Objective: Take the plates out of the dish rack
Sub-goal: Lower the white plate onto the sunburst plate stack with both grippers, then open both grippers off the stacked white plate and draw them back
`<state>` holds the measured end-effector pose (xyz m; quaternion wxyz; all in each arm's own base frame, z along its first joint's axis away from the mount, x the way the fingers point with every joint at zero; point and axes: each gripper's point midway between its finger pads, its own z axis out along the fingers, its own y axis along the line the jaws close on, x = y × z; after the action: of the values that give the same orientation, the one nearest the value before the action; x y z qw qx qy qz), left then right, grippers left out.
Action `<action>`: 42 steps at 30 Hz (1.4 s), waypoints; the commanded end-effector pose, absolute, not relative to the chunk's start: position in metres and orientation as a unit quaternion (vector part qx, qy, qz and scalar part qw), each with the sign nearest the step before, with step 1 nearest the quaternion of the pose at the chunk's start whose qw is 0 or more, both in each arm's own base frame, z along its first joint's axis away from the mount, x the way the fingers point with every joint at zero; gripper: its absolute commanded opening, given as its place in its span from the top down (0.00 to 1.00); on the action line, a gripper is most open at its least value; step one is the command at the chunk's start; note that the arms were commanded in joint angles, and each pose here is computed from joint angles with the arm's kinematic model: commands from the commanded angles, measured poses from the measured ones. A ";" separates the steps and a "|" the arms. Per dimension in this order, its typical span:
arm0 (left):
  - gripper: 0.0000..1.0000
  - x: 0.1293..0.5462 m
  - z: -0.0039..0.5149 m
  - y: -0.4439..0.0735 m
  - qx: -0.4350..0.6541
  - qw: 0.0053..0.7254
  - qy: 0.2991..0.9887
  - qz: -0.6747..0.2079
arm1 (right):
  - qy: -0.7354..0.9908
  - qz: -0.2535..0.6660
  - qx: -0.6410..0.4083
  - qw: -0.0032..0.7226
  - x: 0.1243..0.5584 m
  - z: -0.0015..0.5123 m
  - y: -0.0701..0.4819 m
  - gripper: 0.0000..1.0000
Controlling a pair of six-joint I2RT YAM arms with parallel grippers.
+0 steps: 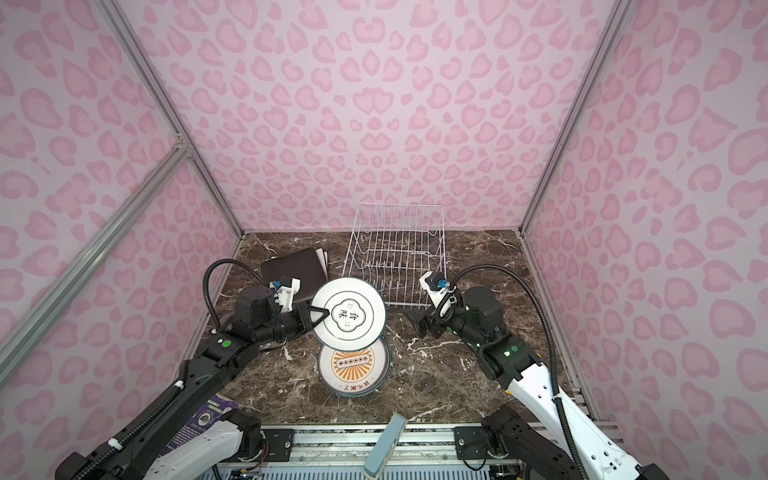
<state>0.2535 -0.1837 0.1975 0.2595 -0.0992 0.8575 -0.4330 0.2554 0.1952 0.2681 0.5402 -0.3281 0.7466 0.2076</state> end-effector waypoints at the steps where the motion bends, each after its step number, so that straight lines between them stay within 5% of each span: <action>1: 0.97 0.246 0.188 -0.178 -0.111 0.255 0.860 -0.428 | 0.751 0.174 -0.378 0.513 0.247 0.255 0.198 0.02; 30: 0.95 0.205 0.076 -0.173 -0.100 0.121 0.917 -0.366 | 0.765 0.113 -0.421 0.474 0.245 0.224 0.217 0.02; 34: 0.83 0.205 0.075 -0.167 -0.095 0.122 0.926 -0.343 | 0.767 0.102 -0.413 0.480 0.249 0.224 0.214 0.02; 42: 0.39 0.203 0.076 -0.162 -0.095 0.123 0.932 -0.328 | 0.770 0.106 -0.413 0.474 0.253 0.223 0.219 0.02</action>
<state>0.2025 -0.1649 0.0740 0.1186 -0.0976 0.9286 -0.3378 0.2472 0.2157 0.2157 0.4602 -0.4218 0.7741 0.1048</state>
